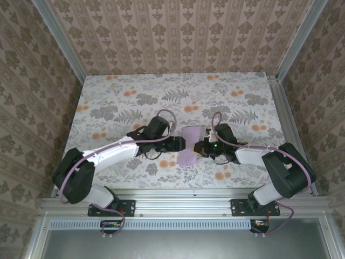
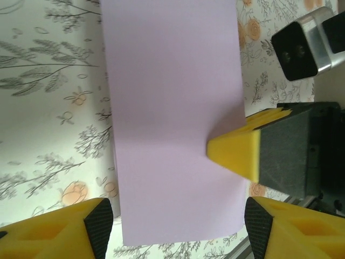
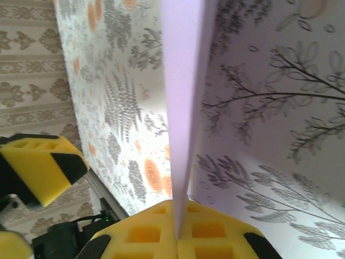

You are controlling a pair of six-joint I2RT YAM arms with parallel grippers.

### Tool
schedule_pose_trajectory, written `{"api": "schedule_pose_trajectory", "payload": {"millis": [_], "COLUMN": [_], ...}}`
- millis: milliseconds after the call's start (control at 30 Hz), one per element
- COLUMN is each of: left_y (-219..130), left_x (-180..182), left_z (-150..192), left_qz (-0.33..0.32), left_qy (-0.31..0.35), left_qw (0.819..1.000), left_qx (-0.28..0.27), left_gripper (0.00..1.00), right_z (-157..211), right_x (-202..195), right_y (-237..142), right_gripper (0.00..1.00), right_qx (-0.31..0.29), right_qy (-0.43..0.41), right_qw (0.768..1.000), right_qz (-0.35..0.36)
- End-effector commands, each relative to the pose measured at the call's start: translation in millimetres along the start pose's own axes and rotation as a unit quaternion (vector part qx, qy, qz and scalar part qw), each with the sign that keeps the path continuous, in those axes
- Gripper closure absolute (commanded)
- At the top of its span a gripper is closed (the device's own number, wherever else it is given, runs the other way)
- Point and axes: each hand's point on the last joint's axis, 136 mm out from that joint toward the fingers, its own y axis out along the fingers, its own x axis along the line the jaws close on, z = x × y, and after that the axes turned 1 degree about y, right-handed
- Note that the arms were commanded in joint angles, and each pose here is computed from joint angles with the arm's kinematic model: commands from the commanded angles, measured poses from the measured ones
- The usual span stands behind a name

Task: Fold a paper plane with a square sheet of paper (pick it up from the middle)
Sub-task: Fold the triangle a second time at the center of the table.

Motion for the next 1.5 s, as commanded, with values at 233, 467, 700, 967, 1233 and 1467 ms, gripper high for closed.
{"api": "schedule_pose_trajectory", "payload": {"millis": [233,467,700,967,1233,1467], "left_y": [-36,-42,-42,-42,-42,-44], "left_x": [2,-6,-14,-19,-22,-17], "left_z": [1,2,-1,-7,-14,-21], "left_qz": [0.037,0.081,0.115,0.127,0.126,0.12], "left_qy": [-0.054,-0.089,-0.109,-0.109,-0.102,-0.1], "left_qw": [0.997,0.991,0.985,0.983,0.983,0.984], "left_qx": [-0.043,-0.06,-0.072,-0.078,-0.082,-0.09], "left_gripper": [0.28,0.28,0.28,0.31,0.46,0.61], "right_z": [-25,-33,-36,-36,-33,-32], "right_x": [71,84,92,95,94,96], "right_y": [-15,-20,-21,-23,-23,-24], "right_gripper": [0.94,0.96,0.97,0.97,0.97,0.97], "right_qx": [-0.037,-0.052,-0.056,-0.056,-0.052,-0.05], "right_qy": [-0.017,-0.013,-0.004,-0.004,-0.005,-0.006], "right_qw": [0.994,0.991,0.988,0.987,0.987,0.986], "right_qz": [-0.101,-0.123,-0.145,-0.152,-0.153,-0.159]}}
